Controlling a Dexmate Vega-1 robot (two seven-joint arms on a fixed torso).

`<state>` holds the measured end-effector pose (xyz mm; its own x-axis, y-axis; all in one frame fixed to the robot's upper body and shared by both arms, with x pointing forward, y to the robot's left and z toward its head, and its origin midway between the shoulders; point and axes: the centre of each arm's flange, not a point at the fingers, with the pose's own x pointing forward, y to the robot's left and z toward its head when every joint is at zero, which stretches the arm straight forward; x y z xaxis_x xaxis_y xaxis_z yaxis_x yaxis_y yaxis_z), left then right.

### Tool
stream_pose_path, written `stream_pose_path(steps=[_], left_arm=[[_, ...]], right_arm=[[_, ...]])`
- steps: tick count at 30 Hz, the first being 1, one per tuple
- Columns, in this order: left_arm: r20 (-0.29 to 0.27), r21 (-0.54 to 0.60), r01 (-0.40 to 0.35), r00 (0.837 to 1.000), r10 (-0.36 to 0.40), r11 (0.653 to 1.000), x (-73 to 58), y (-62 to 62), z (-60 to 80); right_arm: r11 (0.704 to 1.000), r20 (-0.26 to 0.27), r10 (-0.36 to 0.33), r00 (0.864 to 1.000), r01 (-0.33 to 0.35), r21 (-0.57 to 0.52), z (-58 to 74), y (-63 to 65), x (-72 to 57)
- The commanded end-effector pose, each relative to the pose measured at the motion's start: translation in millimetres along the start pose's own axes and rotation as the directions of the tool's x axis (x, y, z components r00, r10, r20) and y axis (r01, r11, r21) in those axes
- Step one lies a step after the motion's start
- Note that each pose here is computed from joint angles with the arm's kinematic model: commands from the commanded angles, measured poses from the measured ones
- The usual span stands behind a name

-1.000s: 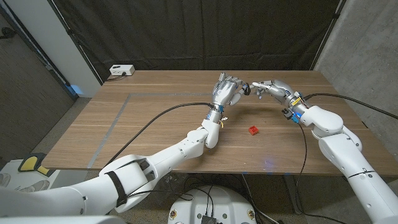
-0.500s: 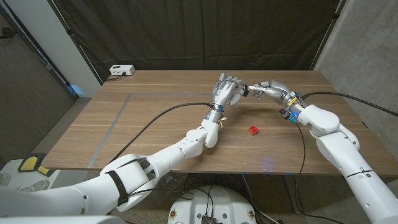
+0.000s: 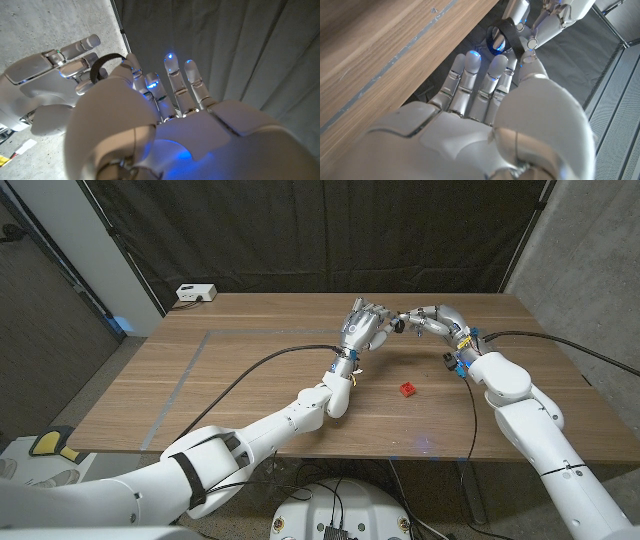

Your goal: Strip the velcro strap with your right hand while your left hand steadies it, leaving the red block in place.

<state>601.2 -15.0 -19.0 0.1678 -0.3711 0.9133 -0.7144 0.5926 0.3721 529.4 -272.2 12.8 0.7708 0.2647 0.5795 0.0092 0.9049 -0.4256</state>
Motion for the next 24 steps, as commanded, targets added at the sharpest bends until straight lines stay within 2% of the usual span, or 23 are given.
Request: stream_pose_path(steps=[1,7,16,18,24], left_arm=[[0.006,-0.007,-0.005,1.0,0.005,1.0,3.2,0.4,-0.9],[0.003,-0.006,-0.005,1.0,0.005,1.0,5.0,-0.8,-1.2],[-0.005,-0.005,0.0,1.0,0.0,1.0,6.9,-3.4,-4.2],[-0.007,-0.004,0.002,1.0,-0.002,1.0,6.9,-4.0,-5.3],[-0.017,-0.011,0.01,1.0,-0.01,1.0,7.7,-5.4,-8.0]], right_arm=[[0.999,-0.006,-0.033,0.999,0.033,-0.027,2.9,5.8,2.8],[0.998,0.002,-0.039,0.999,0.039,-0.041,4.0,6.4,4.0],[0.998,0.07,-0.063,0.996,0.061,0.031,0.0,4.8,7.7],[0.998,0.088,-0.052,0.995,0.049,0.042,-1.6,4.2,9.2],[0.999,0.131,-0.031,0.991,0.029,0.017,-2.2,4.9,13.8]])
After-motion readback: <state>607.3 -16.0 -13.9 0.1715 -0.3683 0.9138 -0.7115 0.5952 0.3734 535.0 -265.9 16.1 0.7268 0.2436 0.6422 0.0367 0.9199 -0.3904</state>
